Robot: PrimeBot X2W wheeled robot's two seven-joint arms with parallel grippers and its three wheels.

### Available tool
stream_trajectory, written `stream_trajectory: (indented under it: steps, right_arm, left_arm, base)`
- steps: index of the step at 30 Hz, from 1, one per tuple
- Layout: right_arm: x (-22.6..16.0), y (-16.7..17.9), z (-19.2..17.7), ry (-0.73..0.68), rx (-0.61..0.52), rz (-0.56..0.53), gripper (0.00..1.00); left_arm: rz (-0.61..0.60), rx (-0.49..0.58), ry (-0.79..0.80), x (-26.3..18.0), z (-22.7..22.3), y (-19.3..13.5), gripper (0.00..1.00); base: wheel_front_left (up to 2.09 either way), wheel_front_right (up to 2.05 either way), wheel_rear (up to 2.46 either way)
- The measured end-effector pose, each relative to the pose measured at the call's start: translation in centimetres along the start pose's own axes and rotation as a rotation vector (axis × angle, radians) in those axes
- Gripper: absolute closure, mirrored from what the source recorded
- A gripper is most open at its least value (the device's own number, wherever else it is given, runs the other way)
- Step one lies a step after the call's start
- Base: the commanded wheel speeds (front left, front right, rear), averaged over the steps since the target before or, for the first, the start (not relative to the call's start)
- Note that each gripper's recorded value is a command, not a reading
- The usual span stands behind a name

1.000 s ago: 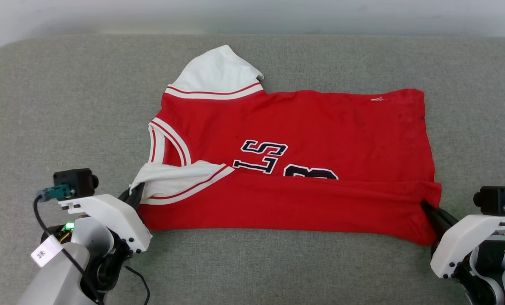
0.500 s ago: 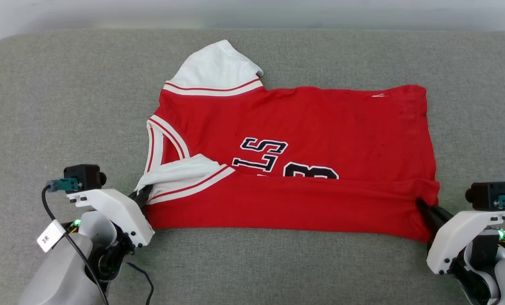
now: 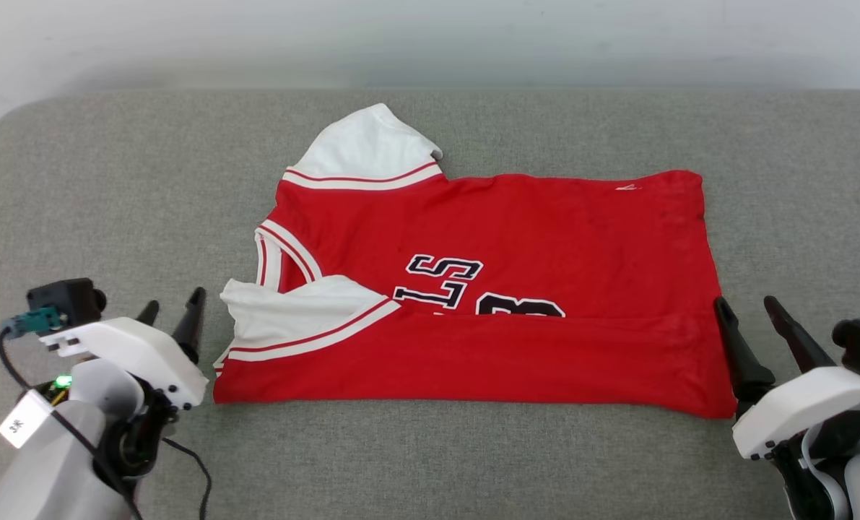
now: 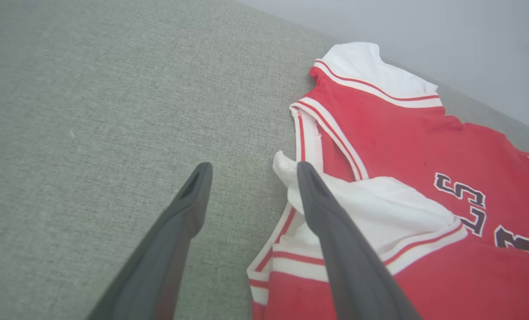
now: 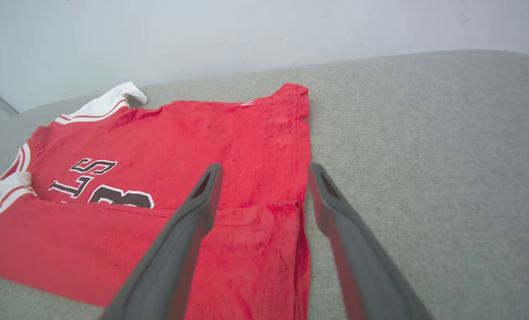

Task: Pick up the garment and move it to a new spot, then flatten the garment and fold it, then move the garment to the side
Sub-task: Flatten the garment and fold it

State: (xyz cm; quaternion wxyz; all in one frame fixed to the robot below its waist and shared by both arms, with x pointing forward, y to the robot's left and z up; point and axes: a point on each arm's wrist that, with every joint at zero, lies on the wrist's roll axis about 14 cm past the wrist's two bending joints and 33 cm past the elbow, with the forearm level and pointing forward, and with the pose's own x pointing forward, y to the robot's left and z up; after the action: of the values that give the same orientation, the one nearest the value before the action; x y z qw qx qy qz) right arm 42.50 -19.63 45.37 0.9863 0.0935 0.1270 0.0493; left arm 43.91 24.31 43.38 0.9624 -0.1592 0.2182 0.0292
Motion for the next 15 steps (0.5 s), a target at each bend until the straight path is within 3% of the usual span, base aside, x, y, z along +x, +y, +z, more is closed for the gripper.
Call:
stream_trajectory:
  steps: [6, 15]
  right_arm:
    - [-1.6, 0.2, 1.8, -0.082, 0.017, -0.032, 0.0]
    - [-3.4, -0.2, 3.1, -0.128, 0.031, -0.074, 0.0]
  left_arm:
    - [-0.019, 0.028, -0.025, -1.2, 2.6, 0.0, 0.0]
    - [-0.132, 0.119, 0.318, -3.2, -0.4, -2.1, 0.0]
  base:
    - [0.0, 0.0, 0.0]
    - [0.0, 0.0, 0.0]
